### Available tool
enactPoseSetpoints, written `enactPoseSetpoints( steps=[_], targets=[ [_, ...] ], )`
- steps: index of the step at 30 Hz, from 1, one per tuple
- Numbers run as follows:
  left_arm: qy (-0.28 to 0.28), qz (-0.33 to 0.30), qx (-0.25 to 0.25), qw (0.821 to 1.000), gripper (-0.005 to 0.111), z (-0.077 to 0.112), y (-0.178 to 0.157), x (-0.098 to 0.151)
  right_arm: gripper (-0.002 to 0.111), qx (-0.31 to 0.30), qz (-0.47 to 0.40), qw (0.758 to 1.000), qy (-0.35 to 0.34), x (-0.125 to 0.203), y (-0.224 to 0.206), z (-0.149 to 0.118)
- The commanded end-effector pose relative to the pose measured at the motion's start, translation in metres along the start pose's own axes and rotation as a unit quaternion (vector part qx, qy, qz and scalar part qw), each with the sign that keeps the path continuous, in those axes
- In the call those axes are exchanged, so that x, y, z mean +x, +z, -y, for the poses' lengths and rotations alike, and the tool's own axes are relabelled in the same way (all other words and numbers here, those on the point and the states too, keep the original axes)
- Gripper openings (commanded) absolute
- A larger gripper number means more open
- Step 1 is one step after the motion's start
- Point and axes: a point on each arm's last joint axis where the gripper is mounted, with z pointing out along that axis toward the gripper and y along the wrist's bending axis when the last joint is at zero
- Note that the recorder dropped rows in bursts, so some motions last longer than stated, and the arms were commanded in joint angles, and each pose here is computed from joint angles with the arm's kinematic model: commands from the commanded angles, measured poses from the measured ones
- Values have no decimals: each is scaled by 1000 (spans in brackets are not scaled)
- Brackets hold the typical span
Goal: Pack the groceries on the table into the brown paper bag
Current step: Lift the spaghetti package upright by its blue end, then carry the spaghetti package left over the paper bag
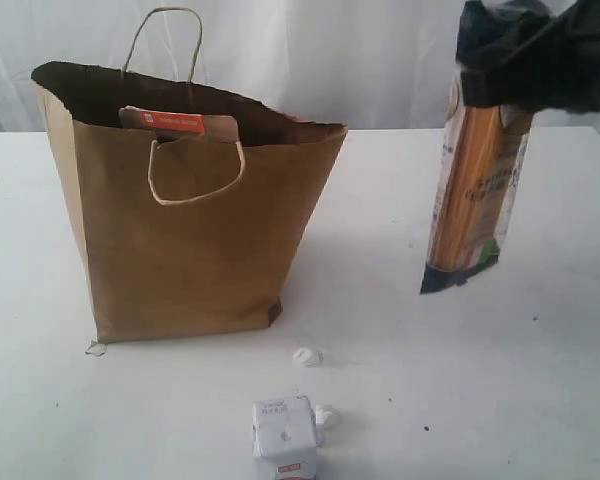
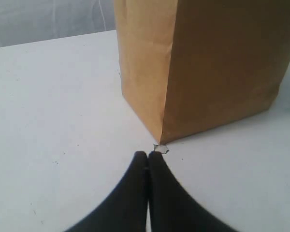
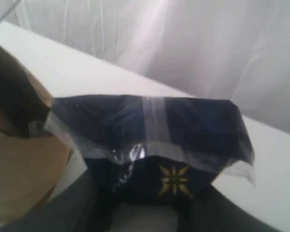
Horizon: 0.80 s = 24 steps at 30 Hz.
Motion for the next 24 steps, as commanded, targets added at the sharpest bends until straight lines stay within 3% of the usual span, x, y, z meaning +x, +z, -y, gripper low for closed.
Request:
enactPoseSetpoints(
  steps=[1, 8, 16, 24],
  targets=[
    [-6, 0, -2, 1000, 0, 0, 0, 1, 0, 40, 167, 985, 26, -35, -33, 8],
    [-6, 0, -2, 1000, 0, 0, 0, 1, 0, 48, 278, 959, 35, -72, -66, 8],
    [-6, 0, -2, 1000, 0, 0, 0, 1, 0, -13, 344, 938, 32, -113, -87, -16],
    [-6, 0, -2, 1000, 0, 0, 0, 1, 0, -88, 372, 924, 20, -150, -68, -54]
  ],
)
